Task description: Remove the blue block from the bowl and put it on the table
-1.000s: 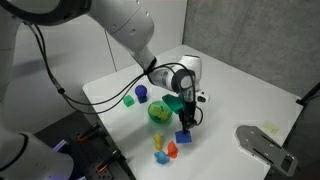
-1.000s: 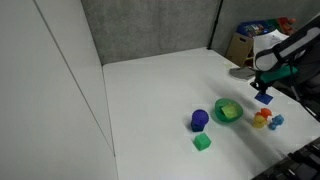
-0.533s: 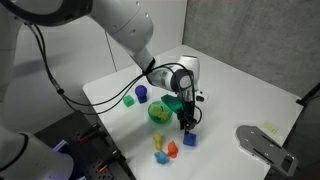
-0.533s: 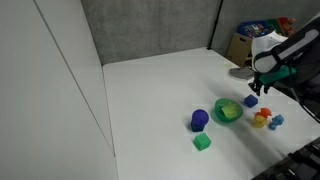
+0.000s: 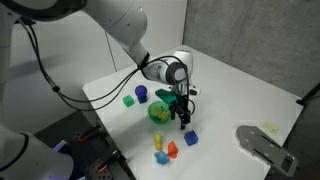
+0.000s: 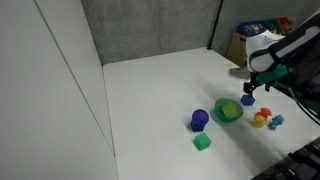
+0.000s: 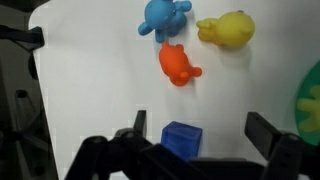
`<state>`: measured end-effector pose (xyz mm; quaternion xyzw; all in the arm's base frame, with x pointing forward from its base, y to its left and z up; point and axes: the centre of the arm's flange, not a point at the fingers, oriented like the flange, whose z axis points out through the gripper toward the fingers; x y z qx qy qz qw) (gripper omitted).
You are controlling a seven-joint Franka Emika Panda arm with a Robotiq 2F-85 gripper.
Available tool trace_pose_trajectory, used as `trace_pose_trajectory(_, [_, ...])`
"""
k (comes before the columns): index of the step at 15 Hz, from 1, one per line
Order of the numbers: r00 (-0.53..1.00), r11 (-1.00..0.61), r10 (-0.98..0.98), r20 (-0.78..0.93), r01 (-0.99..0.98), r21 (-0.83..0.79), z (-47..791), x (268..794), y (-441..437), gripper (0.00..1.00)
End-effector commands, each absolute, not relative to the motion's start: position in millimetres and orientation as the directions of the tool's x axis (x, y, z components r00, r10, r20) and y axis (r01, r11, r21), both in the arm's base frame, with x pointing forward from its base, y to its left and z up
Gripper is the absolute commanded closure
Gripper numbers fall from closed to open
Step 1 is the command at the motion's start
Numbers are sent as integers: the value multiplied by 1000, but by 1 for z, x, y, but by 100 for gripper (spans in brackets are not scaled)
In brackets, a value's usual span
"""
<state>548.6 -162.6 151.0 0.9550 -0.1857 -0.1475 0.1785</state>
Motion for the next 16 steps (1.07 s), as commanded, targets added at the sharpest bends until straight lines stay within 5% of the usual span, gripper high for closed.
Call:
trace_pose_trajectory(1, [866,-873,-425,-265,-315,372,163,525,-154,0])
trace_pose_trajectory(16, [962,-972,-233,-145,-235,1,258,540,-60,0])
